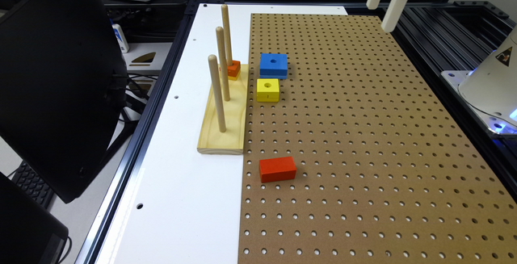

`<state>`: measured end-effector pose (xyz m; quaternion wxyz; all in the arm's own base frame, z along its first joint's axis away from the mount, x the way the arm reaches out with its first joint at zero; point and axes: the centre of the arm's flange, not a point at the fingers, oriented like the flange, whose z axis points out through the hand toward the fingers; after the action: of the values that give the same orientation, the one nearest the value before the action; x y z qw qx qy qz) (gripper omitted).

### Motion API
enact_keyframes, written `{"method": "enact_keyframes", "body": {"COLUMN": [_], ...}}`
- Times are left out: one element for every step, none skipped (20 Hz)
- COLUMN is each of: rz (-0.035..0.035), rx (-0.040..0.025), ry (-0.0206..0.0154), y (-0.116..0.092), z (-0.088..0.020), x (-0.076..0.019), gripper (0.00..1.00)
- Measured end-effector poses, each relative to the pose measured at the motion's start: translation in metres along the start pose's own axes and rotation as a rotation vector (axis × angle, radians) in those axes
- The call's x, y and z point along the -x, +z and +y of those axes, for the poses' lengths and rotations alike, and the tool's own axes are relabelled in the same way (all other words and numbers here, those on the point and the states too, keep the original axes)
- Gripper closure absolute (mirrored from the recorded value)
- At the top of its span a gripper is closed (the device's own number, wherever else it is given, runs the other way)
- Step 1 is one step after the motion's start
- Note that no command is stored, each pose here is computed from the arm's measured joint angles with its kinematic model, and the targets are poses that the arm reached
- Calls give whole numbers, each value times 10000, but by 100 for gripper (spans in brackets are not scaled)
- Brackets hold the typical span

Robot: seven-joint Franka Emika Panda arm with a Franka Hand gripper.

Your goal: Pick up yellow block.

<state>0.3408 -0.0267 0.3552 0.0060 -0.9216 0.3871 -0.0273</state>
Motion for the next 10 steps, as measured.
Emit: {"method": "enact_keyframes", "body": {"rz": [3,-18,-43,-79,-115,-127,-162,-180,-182,-175], "rx": [-3,15,39,70,102,113,146,163,167,163], "ry": [-7,-17,-27,-36,-43,-46,-58,-65,-69,-74], "y": [17,38,60,80,95,99,114,122,123,120], "z": [-48,-103,-157,-206,-242,-256,-293,-308,-314,-317], "x": [-51,-109,-165,-215,-251,-266,-301,-313,-317,-318], "gripper": [0,0,0,0,0,0,0,0,0,0]}}
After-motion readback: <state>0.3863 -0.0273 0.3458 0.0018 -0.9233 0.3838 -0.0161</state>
